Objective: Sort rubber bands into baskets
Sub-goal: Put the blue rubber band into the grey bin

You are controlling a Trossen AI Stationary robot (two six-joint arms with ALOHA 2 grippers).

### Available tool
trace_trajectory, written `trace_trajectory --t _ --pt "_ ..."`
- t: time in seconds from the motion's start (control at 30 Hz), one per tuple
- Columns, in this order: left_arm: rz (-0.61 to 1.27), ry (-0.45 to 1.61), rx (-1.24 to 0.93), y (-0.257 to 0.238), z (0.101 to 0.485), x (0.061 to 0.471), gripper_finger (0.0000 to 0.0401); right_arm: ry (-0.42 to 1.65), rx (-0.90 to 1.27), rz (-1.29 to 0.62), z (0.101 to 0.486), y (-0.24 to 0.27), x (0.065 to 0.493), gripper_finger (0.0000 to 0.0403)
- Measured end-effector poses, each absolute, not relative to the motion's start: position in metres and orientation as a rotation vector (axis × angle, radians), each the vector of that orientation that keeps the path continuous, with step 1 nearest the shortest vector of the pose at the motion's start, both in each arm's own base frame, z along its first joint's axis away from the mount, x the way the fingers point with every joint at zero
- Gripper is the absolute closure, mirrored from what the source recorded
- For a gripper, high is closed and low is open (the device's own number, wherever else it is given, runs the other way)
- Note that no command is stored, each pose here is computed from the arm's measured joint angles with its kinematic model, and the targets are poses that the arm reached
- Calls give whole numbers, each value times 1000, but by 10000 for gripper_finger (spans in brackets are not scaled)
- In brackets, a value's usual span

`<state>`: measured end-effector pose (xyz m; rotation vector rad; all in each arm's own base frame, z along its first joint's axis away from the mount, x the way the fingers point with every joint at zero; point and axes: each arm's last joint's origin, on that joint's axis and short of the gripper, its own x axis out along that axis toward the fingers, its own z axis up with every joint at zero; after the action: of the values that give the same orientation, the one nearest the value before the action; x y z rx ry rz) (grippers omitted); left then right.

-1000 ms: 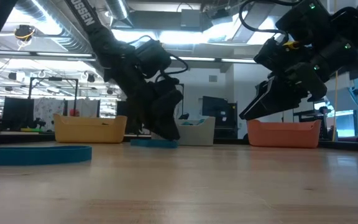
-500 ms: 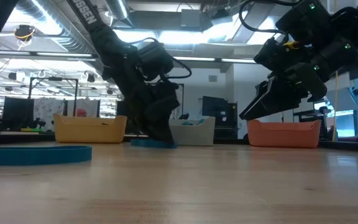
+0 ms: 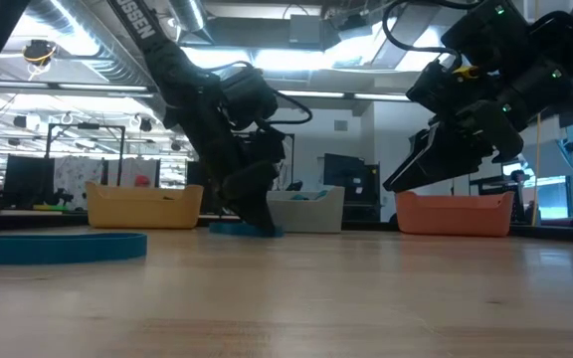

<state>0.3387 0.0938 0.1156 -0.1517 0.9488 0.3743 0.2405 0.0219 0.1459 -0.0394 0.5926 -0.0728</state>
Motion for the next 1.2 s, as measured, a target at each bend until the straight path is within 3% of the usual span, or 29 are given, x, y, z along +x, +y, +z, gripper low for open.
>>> trace_trajectory --t 0.3,0.47,0.9,1.2 --pt "351 946 -94 94 117 340 392 593 -39 -73 146 22 240 220" --pt "342 901 -73 89 133 342 387 593 -39 -73 146 22 240 220" --pt "373 599 -25 99 224 342 388 598 -40 -73 145 22 240 220" --pt "444 399 71 130 250 340 392 597 -40 -73 146 22 240 220"
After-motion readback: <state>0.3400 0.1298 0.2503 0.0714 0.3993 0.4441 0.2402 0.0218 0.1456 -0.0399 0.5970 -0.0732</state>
